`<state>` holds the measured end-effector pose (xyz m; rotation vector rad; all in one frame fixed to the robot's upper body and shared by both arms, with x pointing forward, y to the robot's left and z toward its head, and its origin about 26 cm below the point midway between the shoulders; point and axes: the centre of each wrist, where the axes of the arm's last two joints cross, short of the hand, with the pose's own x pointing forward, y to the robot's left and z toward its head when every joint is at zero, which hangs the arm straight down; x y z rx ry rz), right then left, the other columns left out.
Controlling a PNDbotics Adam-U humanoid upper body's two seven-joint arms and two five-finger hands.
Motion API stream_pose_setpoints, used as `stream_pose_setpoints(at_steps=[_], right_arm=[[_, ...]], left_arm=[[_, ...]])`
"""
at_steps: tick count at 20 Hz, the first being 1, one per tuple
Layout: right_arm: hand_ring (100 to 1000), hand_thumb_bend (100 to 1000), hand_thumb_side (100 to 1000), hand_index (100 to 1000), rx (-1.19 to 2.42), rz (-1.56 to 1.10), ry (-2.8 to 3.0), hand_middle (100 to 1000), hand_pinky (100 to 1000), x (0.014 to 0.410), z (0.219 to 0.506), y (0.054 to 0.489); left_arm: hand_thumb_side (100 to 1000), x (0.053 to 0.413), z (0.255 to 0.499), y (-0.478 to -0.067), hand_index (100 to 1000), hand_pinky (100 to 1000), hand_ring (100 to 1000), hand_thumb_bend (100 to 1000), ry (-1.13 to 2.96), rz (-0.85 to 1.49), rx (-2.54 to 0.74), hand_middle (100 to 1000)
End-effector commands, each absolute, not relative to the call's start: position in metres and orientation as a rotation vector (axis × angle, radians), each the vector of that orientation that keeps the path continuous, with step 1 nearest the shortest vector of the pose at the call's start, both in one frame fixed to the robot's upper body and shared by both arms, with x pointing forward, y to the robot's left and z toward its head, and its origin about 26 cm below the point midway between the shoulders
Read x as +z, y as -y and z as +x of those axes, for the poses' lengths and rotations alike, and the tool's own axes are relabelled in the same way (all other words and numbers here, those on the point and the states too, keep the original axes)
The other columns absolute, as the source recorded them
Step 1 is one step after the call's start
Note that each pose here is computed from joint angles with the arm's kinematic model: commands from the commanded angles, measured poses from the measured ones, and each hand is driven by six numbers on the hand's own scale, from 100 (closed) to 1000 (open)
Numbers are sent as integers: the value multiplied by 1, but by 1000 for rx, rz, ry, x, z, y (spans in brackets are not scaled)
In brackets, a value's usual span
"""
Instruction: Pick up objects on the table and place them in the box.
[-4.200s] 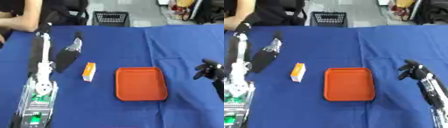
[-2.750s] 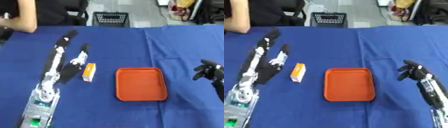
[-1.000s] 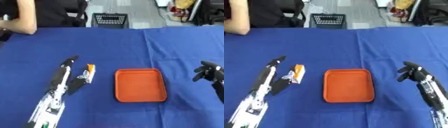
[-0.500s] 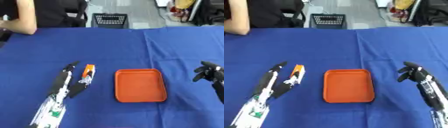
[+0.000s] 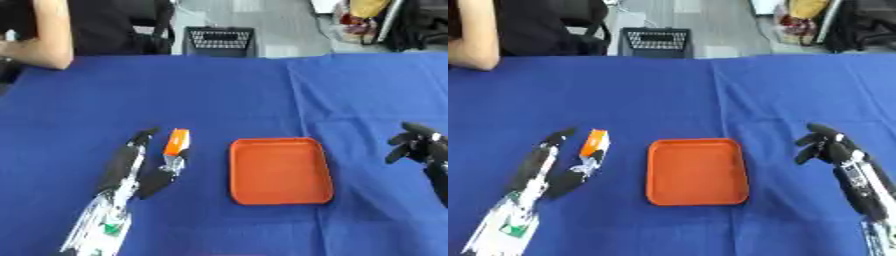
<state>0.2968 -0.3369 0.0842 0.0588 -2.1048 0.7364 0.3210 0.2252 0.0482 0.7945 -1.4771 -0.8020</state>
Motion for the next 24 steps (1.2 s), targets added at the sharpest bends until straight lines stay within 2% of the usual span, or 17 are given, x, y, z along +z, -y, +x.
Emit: stream_pose_setpoints(at_steps=[1,24], right_arm=[[554,100,932,903,758,42,2119,663,557,92,298,340],[554,100,933,903,761,47,2117,663,557,92,298,339]], left_arm=[[716,53,323,-225,1000,1000,1000,495,1485,819,-809,898],[705,59,330,-205,1000,1000,1000,445,1519,811,-859,882]])
